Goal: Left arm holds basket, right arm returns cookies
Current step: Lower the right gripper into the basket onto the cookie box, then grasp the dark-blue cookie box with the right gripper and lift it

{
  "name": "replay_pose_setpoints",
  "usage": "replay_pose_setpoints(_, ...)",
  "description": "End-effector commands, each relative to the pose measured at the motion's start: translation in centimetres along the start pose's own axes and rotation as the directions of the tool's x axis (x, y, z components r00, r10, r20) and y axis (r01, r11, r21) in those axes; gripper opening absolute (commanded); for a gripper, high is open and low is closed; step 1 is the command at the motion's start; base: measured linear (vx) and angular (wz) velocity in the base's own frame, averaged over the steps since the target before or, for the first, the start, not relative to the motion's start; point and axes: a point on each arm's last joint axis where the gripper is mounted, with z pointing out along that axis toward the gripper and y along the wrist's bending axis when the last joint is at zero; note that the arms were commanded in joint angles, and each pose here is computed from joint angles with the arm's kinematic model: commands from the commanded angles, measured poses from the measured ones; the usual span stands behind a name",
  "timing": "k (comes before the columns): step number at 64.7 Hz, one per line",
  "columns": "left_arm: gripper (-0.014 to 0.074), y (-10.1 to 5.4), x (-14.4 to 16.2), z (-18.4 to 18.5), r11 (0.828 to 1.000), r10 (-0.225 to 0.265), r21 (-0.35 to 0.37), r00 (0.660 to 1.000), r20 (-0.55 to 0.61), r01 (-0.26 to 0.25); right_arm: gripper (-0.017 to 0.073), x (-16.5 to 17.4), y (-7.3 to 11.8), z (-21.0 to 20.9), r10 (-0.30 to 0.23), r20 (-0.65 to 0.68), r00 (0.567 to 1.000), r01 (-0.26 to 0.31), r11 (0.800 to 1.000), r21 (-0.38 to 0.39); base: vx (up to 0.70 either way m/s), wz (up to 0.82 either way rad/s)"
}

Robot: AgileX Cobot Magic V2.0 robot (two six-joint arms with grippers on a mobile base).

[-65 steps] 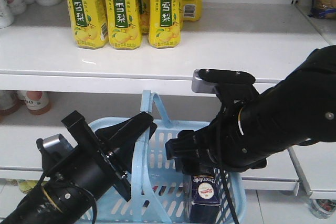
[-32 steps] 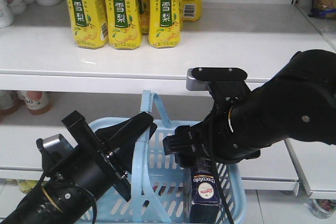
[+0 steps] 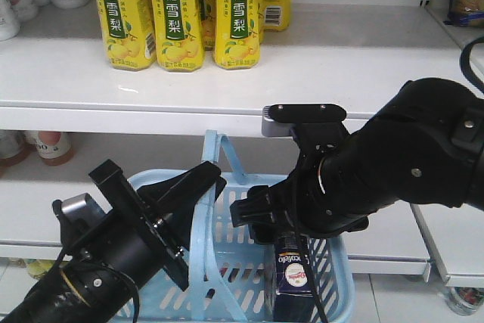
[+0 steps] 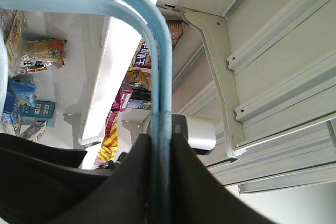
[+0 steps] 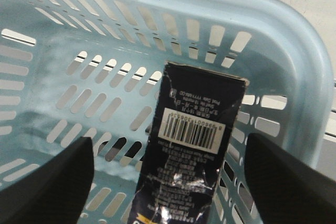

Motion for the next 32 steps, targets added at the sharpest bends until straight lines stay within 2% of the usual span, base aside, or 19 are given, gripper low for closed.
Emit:
replay_pose_setpoints(1,-0.0003,-4.0,0.6,-0.1,0.941,-0.014,0.337,0.999,-0.038,0.026,0.0549,-0.8,0.2,-1.5,-0.005,0.082,0.997,0.008,0.999,-0.034,0.0,0.0)
replay_pose_setpoints(15,-0.0003,-4.0,0.6,-0.1,0.941,-0.014,0.337,0.999,-0.038,0.026,0.0549,-0.6,0.2,-1.5,-0.007,0.065,0.998,0.009,1.0,-0.026,0.0,0.0)
replay_pose_setpoints(32,-0.0003,-4.0,0.6,-0.1,0.941,-0.014,0.337,0.999,-0.038,0.026,0.0549,1.3,-0.1,0.1,-0.017,0.024,1.0,0.018,0.999,-0.027,0.0,0.0)
